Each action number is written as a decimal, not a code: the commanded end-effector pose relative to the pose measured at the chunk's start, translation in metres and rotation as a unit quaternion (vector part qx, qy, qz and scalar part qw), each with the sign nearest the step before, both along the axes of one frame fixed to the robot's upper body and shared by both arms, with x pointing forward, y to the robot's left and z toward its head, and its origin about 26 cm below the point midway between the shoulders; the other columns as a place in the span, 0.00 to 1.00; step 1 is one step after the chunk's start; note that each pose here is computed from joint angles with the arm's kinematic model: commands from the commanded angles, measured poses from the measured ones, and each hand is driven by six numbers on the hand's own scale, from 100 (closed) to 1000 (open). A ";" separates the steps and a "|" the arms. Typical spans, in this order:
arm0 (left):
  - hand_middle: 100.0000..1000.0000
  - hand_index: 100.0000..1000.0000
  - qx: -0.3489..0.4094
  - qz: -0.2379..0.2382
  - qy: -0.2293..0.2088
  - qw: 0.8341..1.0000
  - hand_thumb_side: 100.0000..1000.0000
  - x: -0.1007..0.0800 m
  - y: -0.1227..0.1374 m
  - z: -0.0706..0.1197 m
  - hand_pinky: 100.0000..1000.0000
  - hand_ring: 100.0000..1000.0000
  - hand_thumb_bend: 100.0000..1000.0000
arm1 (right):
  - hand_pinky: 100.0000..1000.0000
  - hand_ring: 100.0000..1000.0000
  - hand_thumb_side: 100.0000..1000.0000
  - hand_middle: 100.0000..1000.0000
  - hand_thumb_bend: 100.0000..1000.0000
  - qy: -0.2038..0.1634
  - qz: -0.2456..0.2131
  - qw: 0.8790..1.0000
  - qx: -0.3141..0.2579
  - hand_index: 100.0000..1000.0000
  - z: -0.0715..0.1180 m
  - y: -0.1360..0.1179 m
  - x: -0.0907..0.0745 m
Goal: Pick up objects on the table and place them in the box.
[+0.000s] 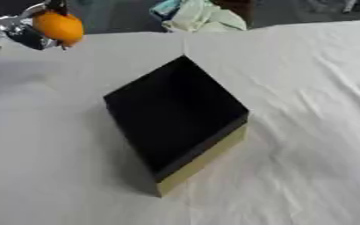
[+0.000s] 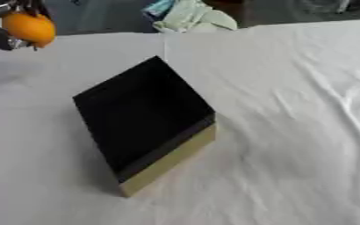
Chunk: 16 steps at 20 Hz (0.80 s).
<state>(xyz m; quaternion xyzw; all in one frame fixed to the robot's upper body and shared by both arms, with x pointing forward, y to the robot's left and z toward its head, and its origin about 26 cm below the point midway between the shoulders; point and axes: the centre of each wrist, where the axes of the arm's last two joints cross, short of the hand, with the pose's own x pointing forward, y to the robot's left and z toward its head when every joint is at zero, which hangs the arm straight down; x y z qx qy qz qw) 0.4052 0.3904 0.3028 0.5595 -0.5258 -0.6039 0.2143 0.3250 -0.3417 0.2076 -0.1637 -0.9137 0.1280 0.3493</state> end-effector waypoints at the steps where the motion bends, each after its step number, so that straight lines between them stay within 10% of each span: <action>1: 0.48 0.54 0.012 -0.047 -0.025 0.998 0.00 -0.002 -0.025 0.024 0.00 0.41 0.34 | 0.65 0.52 0.82 0.54 0.00 -0.015 0.006 1.000 -0.012 0.80 0.012 0.001 -0.002; 4: 0.48 0.55 0.046 -0.131 -0.033 0.990 0.00 -0.002 -0.071 0.029 0.00 0.42 0.23 | 0.65 0.52 0.83 0.54 0.00 -0.015 0.005 1.000 -0.011 0.80 0.012 0.000 -0.003; 7: 0.48 0.55 0.075 -0.203 -0.048 0.975 0.00 -0.007 -0.110 0.031 0.00 0.41 0.33 | 0.65 0.52 0.82 0.54 0.00 -0.015 0.002 1.000 -0.009 0.80 0.012 0.000 -0.004; 16: 0.47 0.53 0.064 -0.288 -0.015 0.955 0.00 0.000 -0.173 0.013 0.00 0.40 0.26 | 0.65 0.52 0.82 0.54 0.00 -0.013 0.004 1.000 -0.005 0.80 0.010 0.001 -0.004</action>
